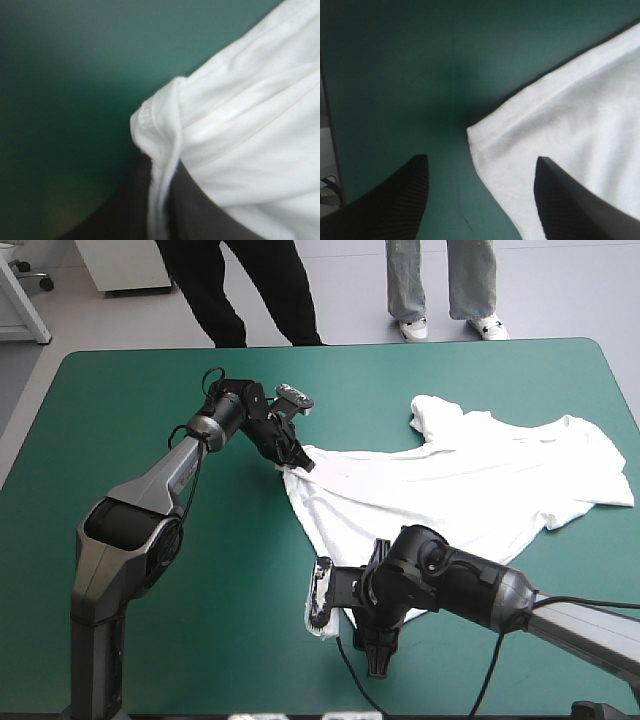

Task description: Fold the cloth

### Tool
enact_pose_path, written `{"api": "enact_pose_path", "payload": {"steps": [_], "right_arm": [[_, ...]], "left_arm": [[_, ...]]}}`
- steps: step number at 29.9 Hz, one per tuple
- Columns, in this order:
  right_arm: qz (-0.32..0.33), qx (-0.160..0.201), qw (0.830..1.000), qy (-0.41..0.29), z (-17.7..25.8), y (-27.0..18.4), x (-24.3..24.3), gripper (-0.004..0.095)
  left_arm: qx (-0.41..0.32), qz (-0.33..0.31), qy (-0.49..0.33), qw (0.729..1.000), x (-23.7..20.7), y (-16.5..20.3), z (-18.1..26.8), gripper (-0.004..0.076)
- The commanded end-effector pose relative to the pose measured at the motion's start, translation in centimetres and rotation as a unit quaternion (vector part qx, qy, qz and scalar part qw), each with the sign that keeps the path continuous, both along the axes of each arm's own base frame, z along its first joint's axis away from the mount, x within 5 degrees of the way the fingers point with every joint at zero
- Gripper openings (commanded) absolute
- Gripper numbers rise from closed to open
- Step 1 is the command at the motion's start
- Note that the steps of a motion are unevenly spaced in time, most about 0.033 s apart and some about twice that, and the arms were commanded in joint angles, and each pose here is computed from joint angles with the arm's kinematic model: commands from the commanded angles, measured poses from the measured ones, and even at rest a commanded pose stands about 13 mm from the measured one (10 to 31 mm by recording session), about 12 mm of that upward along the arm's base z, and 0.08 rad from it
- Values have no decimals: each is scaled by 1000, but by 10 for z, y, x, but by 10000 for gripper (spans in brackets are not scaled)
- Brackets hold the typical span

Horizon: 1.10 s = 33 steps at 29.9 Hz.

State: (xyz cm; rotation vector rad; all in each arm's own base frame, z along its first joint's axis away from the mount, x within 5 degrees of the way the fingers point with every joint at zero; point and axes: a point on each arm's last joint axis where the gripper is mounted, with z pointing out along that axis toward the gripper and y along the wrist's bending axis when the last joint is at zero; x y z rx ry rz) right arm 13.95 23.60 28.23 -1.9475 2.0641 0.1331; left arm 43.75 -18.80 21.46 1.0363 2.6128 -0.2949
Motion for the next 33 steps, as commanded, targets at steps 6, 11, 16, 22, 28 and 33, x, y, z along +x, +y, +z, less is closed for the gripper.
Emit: {"api": "enact_pose_path", "payload": {"steps": [6,11,16,22,28,33], "right_arm": [[11,-4,1000,-14,-22,7,6,567],[15,-29,999,-11,-47,2,5,567],[16,-38,999,-6,-68,4,7,559],[1,-55,998,15,-90,10,14,450],[-32,-47,998,23,-97,8,24,121],[-88,-34,995,26,-97,0,39,-13]], "left_arm": [[-3,-2,1,1000,-7,2,20,-9],[-4,-3,-2,1000,-6,2,20,-9],[-3,-3,-1,1000,-7,2,20,-9],[-4,-4,5,1000,-8,2,20,-9],[-7,-4,4,1000,-8,1,22,-9],[-18,-2,10,1000,-9,0,22,-9]]}}
